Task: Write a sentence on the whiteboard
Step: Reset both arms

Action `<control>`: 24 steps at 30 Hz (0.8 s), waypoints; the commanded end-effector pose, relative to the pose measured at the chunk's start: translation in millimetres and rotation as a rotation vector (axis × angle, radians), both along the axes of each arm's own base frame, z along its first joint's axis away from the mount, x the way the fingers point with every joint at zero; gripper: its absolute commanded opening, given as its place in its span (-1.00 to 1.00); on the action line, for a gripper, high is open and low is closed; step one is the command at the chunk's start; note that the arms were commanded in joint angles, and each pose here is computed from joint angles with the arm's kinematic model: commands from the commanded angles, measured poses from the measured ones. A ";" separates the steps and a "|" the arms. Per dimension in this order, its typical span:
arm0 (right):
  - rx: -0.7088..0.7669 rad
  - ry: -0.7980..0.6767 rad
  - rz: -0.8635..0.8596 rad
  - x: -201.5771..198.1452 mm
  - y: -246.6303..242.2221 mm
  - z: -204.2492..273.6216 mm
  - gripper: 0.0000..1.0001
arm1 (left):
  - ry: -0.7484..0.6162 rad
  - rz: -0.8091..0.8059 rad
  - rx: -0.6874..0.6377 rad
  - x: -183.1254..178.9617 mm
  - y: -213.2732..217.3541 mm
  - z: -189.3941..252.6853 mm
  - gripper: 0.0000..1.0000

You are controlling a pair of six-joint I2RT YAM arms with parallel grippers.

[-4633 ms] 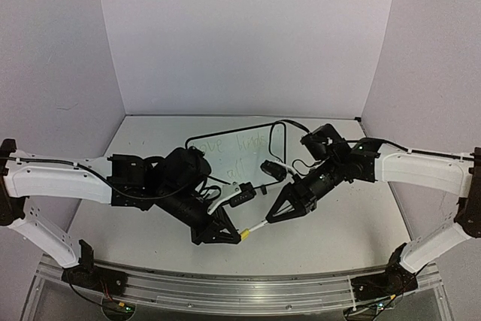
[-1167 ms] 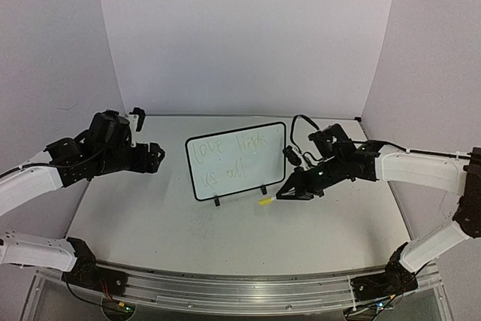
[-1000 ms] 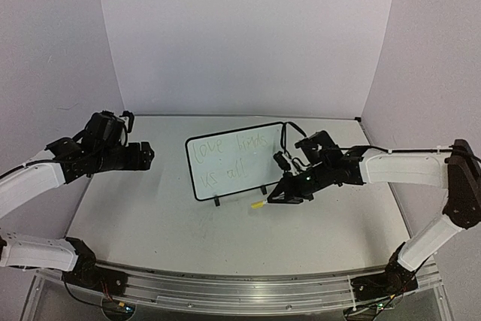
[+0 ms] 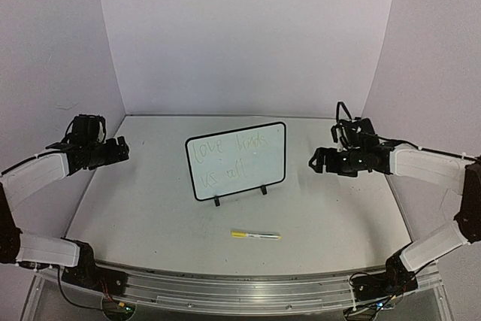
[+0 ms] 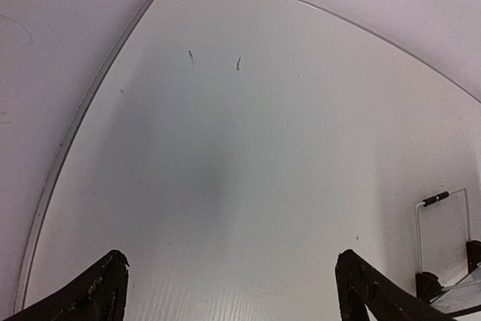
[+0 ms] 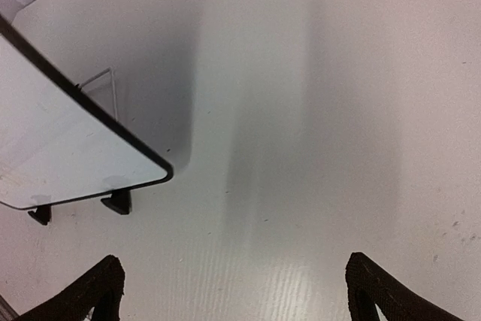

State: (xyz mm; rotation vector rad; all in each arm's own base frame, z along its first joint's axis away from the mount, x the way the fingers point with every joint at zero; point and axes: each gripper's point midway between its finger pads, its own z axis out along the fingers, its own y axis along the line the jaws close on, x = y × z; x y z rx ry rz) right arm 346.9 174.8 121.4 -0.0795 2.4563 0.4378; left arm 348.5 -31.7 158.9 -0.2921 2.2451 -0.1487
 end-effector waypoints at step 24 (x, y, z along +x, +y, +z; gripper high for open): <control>-0.402 -0.590 -0.544 -15.6 -179.9 32.7 0.96 | -0.402 0.270 0.186 -30.8 70.5 -2.5 0.99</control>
